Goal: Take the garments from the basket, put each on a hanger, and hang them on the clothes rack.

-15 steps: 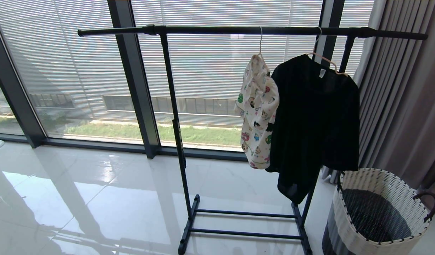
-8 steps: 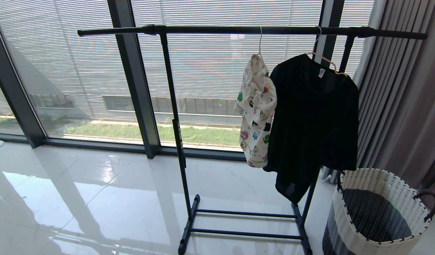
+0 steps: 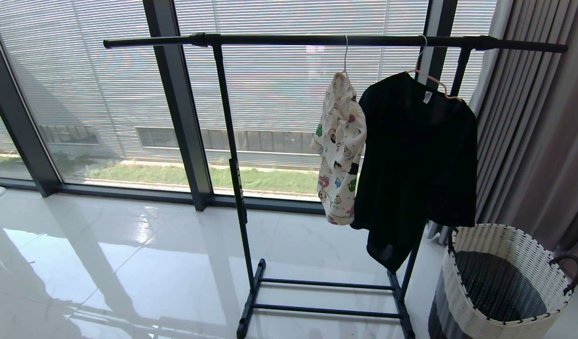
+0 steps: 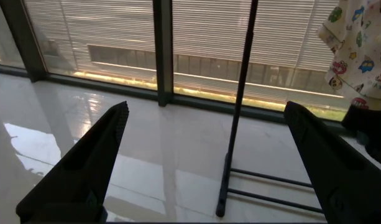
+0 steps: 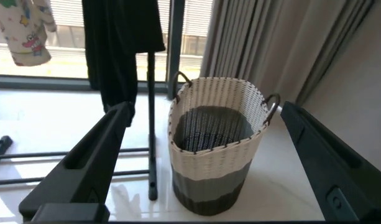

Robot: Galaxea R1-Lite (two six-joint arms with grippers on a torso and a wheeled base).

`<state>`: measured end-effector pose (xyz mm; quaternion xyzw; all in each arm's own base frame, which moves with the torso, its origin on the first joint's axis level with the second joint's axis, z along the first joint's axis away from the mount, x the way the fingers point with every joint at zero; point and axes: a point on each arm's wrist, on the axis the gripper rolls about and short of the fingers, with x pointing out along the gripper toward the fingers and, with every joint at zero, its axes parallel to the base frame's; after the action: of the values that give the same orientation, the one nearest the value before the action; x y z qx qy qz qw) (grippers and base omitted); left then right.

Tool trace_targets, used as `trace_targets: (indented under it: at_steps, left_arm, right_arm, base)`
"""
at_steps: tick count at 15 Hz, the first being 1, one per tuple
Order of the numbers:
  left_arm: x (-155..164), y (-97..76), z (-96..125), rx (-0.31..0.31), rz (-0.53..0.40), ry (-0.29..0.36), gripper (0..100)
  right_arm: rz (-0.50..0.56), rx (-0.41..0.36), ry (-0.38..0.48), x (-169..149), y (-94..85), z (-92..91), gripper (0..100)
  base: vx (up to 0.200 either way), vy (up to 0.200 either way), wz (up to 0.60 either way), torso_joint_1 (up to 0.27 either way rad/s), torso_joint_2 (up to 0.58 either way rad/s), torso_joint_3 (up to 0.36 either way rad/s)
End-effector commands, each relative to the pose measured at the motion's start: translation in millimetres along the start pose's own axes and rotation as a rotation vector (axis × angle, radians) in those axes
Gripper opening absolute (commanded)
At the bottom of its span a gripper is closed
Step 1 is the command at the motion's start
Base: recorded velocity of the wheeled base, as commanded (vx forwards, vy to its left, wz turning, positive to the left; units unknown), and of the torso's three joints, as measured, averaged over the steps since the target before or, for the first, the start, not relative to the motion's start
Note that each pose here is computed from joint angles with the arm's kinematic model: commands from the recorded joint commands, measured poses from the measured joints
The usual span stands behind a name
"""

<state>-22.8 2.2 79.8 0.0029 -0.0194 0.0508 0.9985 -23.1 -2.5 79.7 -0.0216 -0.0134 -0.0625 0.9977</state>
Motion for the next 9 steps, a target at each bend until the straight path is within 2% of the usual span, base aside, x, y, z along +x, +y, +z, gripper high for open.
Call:
trace_targets:
  at_steps: [1,4,9]
  left_arm:
    - [0.0,-0.3,-3.4,-0.015,-0.016,0.034,100]
    - [-0.1,-0.4,-3.6,-0.011,-0.016,0.034,100]
    - [-0.2,-0.3,-3.7,-0.037,-0.012,0.033,100]
  right_arm:
    - [0.07,0.051,0.031,0.1,1.7,-4.3,100]
    - [0.088,0.073,0.047,0.0,2.1,-5.9,100]
    - [0.042,0.075,0.052,0.1,1.1,-6.4,100]
  base:
    - [0.0,0.0,0.0,0.0,0.0,0.0]
    - [0.0,0.0,0.0,0.0,0.0,0.0]
    - [0.0,0.0,0.0,0.0,0.0,0.0]
